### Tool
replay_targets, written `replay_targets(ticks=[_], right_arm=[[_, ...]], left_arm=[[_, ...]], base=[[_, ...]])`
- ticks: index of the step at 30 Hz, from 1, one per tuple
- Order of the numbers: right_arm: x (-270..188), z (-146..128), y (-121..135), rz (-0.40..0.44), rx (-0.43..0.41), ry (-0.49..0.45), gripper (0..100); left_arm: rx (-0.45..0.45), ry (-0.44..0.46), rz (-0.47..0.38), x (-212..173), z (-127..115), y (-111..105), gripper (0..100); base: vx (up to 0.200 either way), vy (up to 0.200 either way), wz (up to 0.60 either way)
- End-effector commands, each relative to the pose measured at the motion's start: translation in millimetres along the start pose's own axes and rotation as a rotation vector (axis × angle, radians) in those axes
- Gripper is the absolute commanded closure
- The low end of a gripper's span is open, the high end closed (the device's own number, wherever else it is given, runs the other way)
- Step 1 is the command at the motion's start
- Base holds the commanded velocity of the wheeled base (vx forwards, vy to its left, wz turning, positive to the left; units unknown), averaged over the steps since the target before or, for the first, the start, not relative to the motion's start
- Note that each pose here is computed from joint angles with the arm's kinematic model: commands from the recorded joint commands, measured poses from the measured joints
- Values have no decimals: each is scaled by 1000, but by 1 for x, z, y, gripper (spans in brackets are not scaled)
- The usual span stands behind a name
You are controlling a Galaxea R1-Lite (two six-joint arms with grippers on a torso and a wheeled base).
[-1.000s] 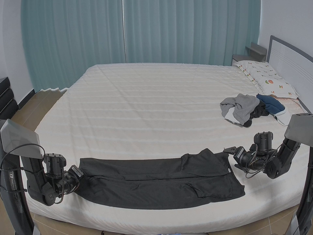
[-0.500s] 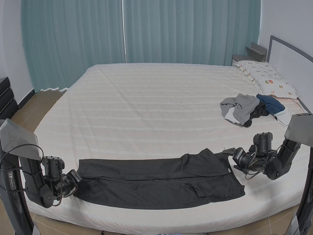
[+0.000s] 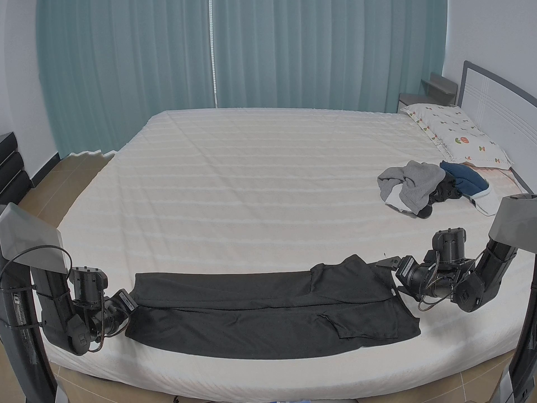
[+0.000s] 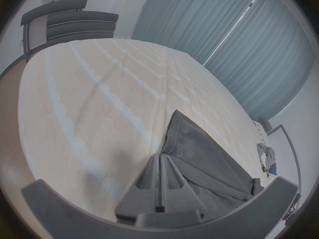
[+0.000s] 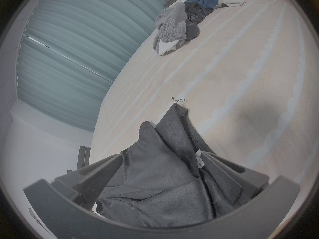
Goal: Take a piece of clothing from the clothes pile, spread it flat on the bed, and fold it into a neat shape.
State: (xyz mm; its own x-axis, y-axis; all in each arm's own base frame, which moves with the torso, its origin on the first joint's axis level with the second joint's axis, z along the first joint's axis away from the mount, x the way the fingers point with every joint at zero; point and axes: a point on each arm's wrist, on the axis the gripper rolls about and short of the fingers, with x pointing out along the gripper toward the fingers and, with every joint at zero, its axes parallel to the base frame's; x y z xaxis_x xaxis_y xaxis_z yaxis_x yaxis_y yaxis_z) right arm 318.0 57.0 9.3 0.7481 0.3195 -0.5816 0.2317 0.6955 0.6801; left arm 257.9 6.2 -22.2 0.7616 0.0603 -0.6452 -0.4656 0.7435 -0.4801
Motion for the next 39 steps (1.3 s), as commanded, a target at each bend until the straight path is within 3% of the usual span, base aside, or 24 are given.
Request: replay_targets(ticks=[1,16,17,27,39], right_arm=[[1,-8,0,-10,-7,31,0],[18,-17,-6,-53,-16,84,0],[18,-18,-5,-53,-17,85,100],[12,-21,-11,-108,-51,116,100],[10,-19,-11,-112,-55,109,100]], left_arm=[[0,2,1,0,0,0,0],[-4,-6,-6,0,1,-1,0],[-5,-6,-4,0,1,-1,0],[-6,-5,-3,0,1,-1,0],[-9,-8,-6,0,2,-1,0]], base=[[0,0,0],[0,0,0],[0,0,0],[0,0,0],[0,0,0]])
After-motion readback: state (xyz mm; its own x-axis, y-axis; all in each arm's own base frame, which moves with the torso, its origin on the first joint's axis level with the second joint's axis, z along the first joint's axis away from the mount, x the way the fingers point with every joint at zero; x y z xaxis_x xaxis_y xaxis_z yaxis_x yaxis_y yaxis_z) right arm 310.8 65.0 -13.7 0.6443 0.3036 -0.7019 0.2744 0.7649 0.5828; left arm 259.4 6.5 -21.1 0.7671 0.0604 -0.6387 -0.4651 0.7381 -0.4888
